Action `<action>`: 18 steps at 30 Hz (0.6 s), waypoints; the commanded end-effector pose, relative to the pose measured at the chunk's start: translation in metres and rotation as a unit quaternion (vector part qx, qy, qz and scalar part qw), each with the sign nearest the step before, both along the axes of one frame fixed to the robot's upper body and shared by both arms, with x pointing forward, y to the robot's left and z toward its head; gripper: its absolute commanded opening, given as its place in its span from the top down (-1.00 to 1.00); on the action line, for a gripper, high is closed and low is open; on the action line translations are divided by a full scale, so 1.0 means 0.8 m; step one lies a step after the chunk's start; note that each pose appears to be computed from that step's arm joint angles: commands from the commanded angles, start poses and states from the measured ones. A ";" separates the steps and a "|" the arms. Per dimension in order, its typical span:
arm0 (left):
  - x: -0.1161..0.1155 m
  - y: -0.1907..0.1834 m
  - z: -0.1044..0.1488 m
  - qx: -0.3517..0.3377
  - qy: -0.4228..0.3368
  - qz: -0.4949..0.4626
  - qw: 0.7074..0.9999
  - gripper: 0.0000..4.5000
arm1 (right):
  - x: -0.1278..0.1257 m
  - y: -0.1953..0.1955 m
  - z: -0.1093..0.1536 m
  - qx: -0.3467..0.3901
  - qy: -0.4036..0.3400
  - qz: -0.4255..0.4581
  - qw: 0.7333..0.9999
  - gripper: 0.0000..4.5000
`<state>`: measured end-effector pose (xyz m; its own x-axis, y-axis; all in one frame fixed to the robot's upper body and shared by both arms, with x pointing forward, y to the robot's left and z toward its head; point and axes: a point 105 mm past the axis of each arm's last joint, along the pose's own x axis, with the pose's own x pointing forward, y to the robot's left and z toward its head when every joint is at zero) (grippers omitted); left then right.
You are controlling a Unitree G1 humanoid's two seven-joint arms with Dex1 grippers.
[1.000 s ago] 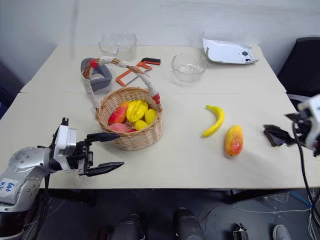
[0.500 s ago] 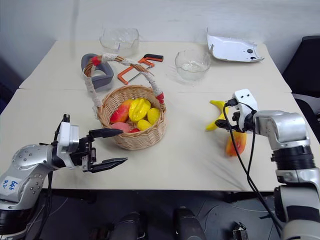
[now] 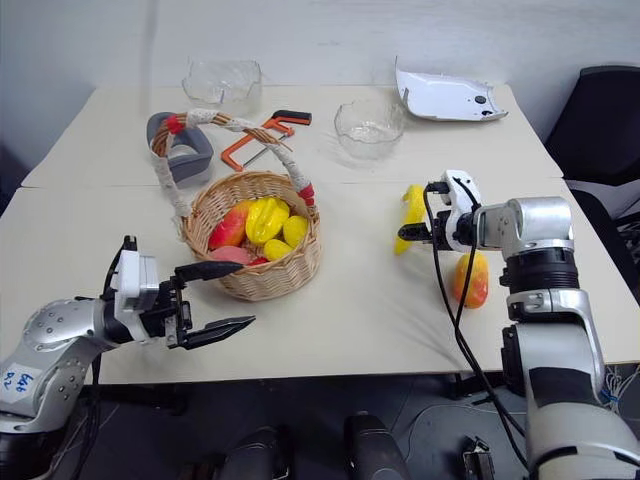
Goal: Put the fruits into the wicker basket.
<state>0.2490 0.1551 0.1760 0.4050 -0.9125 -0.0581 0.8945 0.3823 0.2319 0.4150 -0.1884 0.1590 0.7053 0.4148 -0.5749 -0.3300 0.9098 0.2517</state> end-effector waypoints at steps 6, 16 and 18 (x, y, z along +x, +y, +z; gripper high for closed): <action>-0.002 -0.005 0.015 -0.002 -0.031 -0.004 1.000 -1.00 | 0.026 0.029 0.006 0.019 -0.059 0.011 0.998 -0.96; 0.000 -0.003 0.015 0.000 -0.027 -0.002 1.000 -1.00 | 0.023 0.055 -0.009 -0.066 -0.121 0.134 0.981 0.17; 0.001 -0.002 0.015 0.001 -0.027 -0.001 1.000 -1.00 | 0.022 0.057 -0.004 -0.085 -0.149 0.161 0.972 0.46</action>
